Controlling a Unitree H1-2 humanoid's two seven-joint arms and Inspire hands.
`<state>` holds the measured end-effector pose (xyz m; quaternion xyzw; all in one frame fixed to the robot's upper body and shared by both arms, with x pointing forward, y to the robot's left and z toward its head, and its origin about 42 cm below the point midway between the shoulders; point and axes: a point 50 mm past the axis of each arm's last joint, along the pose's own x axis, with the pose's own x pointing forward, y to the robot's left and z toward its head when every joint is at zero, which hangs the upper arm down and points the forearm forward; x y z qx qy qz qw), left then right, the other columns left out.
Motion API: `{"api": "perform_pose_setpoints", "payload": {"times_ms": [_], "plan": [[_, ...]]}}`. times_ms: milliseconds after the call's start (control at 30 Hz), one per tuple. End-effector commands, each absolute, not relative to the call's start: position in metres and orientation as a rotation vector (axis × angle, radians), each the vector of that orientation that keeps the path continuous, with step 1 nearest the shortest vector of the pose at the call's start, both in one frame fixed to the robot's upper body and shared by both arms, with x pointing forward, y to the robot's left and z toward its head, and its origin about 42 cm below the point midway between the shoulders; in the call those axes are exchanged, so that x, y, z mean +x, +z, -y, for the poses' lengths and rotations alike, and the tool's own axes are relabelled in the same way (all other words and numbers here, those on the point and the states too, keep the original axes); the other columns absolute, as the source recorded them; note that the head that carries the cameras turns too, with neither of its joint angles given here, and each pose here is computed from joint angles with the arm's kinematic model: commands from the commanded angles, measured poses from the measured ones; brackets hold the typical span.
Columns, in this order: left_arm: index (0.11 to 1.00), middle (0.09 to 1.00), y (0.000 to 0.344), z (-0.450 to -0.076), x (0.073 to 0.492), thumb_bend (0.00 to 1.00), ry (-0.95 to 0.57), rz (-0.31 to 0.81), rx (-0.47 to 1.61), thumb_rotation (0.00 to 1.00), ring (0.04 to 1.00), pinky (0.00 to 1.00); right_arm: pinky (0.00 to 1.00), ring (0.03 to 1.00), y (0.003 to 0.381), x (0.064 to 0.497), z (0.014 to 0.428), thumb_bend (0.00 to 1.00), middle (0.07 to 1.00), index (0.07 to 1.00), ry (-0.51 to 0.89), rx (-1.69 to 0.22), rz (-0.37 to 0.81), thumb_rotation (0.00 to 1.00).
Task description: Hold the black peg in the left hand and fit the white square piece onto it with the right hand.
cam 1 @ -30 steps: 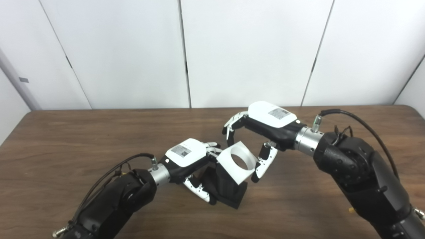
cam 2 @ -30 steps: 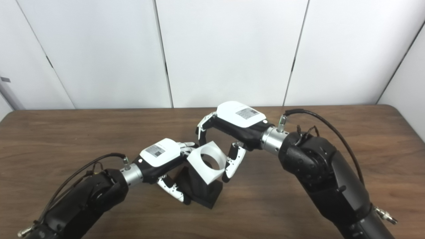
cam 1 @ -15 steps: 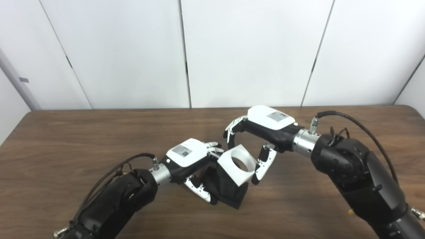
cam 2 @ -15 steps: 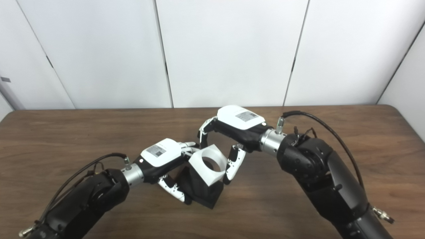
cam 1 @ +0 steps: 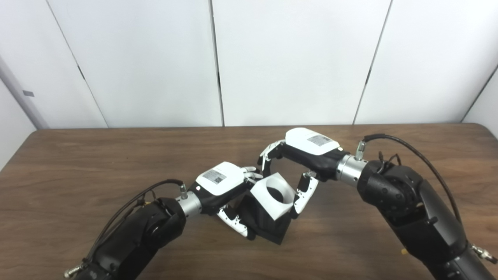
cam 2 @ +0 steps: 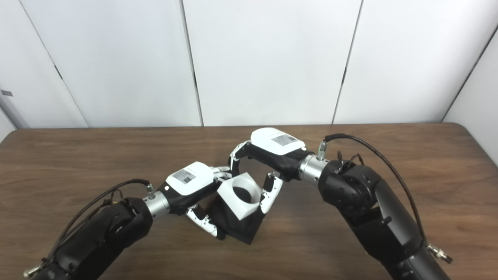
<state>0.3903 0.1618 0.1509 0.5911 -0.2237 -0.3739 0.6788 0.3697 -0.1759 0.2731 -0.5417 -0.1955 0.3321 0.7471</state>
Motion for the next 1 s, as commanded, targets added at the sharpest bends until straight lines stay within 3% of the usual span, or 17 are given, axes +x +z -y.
{"api": "perform_pose_setpoints", "payload": {"times_ms": [0,533,967], "plan": [[0.493,0.861,0.122,-0.158,0.377,0.52,-0.949,0.413,1.419,0.07,0.925,0.83,0.69,0.789,0.289,0.372,0.171,0.51,0.743,0.479,0.694,-1.188,0.503,0.14],[0.493,0.864,0.122,-0.153,0.376,0.52,-0.957,0.407,1.422,0.07,0.932,0.84,0.71,0.781,0.287,0.37,0.153,0.51,0.735,0.478,0.725,-1.168,0.522,0.13],[0.492,0.862,0.123,-0.151,0.376,0.52,-0.952,0.408,1.423,0.07,0.925,0.84,0.72,0.79,0.268,0.376,0.15,0.52,0.736,0.478,0.8,-1.225,0.457,0.14]]}}
